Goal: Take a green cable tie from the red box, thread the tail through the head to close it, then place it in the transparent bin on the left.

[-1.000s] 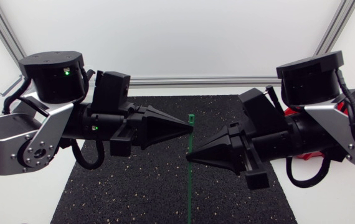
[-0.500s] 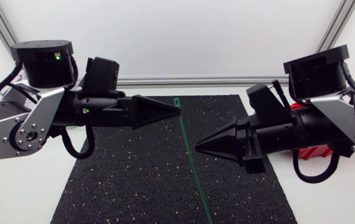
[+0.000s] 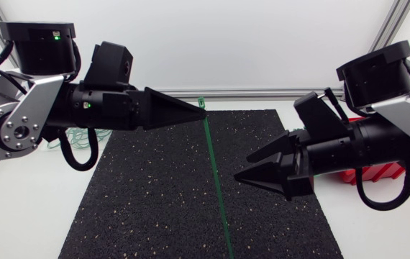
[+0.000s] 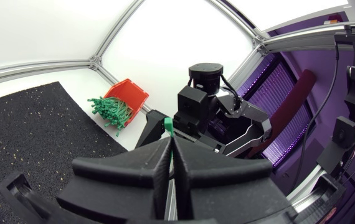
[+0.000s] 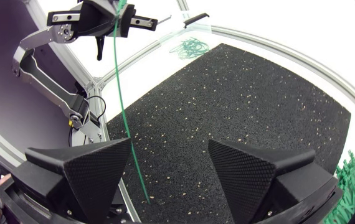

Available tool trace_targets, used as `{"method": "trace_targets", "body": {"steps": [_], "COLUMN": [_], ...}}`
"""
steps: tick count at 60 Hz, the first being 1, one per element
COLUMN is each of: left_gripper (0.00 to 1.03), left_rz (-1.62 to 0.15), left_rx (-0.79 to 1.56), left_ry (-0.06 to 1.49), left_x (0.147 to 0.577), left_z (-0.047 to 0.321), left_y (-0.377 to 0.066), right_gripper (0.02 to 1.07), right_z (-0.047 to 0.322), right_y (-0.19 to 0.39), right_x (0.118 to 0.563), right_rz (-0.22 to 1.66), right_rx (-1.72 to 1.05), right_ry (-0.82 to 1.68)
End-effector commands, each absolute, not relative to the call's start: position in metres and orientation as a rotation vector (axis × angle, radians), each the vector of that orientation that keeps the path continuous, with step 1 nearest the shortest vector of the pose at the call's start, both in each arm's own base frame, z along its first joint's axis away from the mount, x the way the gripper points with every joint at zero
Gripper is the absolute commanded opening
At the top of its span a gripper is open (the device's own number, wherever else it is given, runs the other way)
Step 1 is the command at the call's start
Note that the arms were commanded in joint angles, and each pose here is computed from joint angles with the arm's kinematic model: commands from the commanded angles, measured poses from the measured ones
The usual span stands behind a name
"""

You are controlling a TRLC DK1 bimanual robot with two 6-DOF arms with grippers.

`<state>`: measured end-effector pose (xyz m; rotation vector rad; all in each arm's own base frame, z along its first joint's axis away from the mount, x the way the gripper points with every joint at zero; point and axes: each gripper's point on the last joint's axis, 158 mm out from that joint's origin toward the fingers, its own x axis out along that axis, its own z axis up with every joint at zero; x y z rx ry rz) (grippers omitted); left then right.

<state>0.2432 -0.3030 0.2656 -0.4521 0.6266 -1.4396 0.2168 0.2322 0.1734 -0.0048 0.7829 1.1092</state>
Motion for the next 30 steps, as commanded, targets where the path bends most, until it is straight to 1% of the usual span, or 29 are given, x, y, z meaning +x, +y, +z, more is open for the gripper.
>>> {"method": "trace_targets", "body": {"steps": [1, 7, 12, 21, 30], "left_gripper": [0.04, 0.04, 0.04, 0.04, 0.04], "left_rz": [-1.45, -1.454, -1.457, -1.462, -1.473], "left_rx": [-0.467, -0.462, -0.463, -0.467, -0.466], "left_ry": [0.635, 0.632, 0.642, 0.67, 0.69], "left_x": [0.246, 0.246, 0.245, 0.243, 0.236], "left_z": [0.272, 0.272, 0.27, 0.262, 0.256], "left_y": [-0.304, -0.305, -0.307, -0.311, -0.314], "right_gripper": [1.02, 1.03, 1.02, 1.01, 0.86], "right_z": [0.185, 0.187, 0.191, 0.191, 0.19], "right_y": [0.237, 0.239, 0.247, 0.257, 0.271], "right_x": [0.214, 0.21, 0.202, 0.205, 0.207], "right_rz": [1.178, 1.229, 1.265, 1.295, 1.345], "right_rx": [-0.087, -0.166, -0.153, -0.13, -0.105], "right_ry": [0.708, 0.638, 0.637, 0.634, 0.646]}}
